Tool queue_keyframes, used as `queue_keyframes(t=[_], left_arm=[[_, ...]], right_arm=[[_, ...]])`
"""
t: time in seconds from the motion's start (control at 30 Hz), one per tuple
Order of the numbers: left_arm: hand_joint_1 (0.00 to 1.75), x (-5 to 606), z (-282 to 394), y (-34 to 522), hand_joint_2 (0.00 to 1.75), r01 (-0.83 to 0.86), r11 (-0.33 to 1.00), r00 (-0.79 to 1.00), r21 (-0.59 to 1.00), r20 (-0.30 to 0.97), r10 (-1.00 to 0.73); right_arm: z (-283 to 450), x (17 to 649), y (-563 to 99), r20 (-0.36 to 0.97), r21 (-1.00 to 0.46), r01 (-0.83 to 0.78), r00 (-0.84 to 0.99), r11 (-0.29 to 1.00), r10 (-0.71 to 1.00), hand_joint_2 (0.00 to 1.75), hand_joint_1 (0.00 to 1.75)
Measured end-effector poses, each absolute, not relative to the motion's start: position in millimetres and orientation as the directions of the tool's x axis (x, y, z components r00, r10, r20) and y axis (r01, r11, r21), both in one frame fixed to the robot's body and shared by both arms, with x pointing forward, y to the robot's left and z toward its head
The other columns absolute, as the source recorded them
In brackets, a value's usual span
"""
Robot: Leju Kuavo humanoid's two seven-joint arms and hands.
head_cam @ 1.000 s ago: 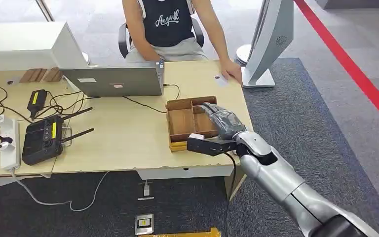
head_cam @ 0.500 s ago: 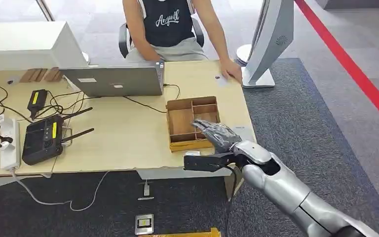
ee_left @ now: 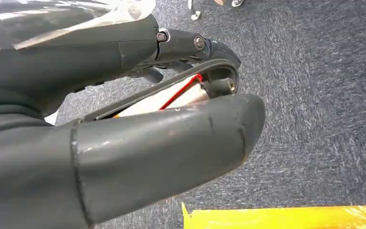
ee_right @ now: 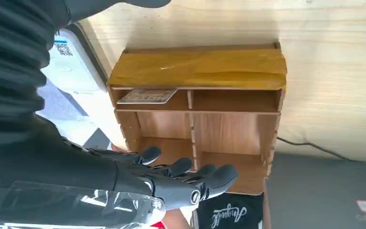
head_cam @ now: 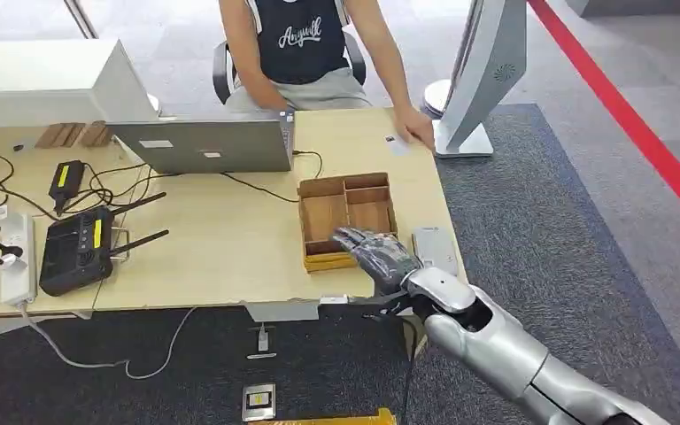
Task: Pass the card to the sensor for recognition and then transmit it.
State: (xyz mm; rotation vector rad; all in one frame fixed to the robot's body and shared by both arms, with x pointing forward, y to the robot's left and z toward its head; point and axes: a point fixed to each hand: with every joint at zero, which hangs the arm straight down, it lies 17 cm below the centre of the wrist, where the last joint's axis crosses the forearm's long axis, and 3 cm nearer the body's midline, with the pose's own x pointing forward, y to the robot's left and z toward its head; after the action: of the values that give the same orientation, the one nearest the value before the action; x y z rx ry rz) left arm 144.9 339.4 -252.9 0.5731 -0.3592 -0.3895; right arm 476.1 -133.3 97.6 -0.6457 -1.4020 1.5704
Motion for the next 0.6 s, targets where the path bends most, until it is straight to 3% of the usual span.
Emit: queue_keyframes(t=[0.33, 0.6], left_arm=[[0.00, 145, -253, 339, 0.00, 0.254, 0.771, 0.866, 0.583, 0.218, -0.450], [0.00, 148, -252, 338, 0.00, 0.273, 0.760, 0.853, 0.590, 0.217, -0.475]], right_arm=[[87, 470, -127, 0.169, -0.957, -0.289, -0.469, 0.030, 0.867, 1.75, 0.00], [93, 488, -127, 0.141, -0.983, -0.171, -0.434, 0.072, 0.890, 1.75, 0.00]])
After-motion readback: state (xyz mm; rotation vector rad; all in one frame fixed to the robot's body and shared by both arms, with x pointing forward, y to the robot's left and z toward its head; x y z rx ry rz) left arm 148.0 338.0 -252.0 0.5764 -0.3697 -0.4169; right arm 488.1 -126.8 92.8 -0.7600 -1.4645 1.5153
